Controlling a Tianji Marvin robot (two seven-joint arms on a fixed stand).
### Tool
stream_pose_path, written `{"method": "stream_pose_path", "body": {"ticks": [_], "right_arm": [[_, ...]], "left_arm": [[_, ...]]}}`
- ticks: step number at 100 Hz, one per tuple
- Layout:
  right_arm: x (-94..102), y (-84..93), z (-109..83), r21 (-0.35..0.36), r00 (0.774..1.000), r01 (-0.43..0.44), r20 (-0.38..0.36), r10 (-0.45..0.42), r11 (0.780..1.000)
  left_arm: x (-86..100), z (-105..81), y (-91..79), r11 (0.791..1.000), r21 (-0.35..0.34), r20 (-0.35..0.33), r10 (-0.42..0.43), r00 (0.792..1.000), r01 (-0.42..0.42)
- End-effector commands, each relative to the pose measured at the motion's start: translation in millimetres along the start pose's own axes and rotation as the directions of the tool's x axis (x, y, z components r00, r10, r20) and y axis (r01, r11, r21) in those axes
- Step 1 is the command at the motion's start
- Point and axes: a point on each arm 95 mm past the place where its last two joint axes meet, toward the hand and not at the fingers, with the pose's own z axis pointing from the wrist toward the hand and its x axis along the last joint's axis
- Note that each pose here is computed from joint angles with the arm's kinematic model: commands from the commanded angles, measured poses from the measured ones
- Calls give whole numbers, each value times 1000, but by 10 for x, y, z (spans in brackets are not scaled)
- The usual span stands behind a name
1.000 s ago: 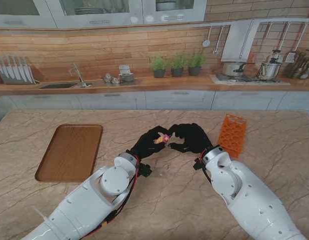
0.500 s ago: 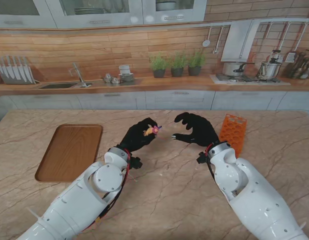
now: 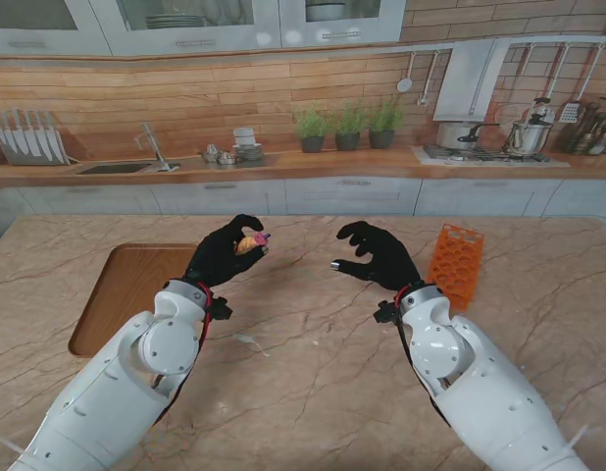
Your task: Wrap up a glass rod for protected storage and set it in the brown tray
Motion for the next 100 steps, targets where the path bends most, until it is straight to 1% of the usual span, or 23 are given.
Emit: {"method": "stream_pose_path", "body": {"ticks": [1,16,29,39,45,56,64,82,100], "right_arm": [[4,-28,-39,13,1000,-10,-5,10,1000],[9,4,-55,0,1000,-19,-9,19,1000],[19,3,-61,-1,1000,-26,-11,26,1000],[32,-4,-61,-3,999,-37,-8,37,999],[37,-5,-61,-4,999,-40,-7,40,999],[39,-4,-58,-5,999,-43,-10,43,999],[43,-5,-55,-5,999,-46,-10,46,999],[52,-4,-58,-10,999,-49,-6,49,999],[56,11,-65,-21,999,-49,-3,49,999]], "left_arm": [[-92,-61,-40,1000,17,23,21,1000,-21],[-188,-138,-121,998,47,61,40,997,-43],[-268,-200,-189,993,77,79,86,993,-92],[-323,-247,-243,990,100,104,90,991,-100],[-345,-266,-268,988,116,105,91,990,-103],[-360,-293,-293,986,124,98,103,990,-115],[-359,-292,-298,985,123,85,111,990,-121],[-334,-242,-263,986,93,62,131,989,-136],[-296,-155,-194,991,77,47,104,993,-107]]}}
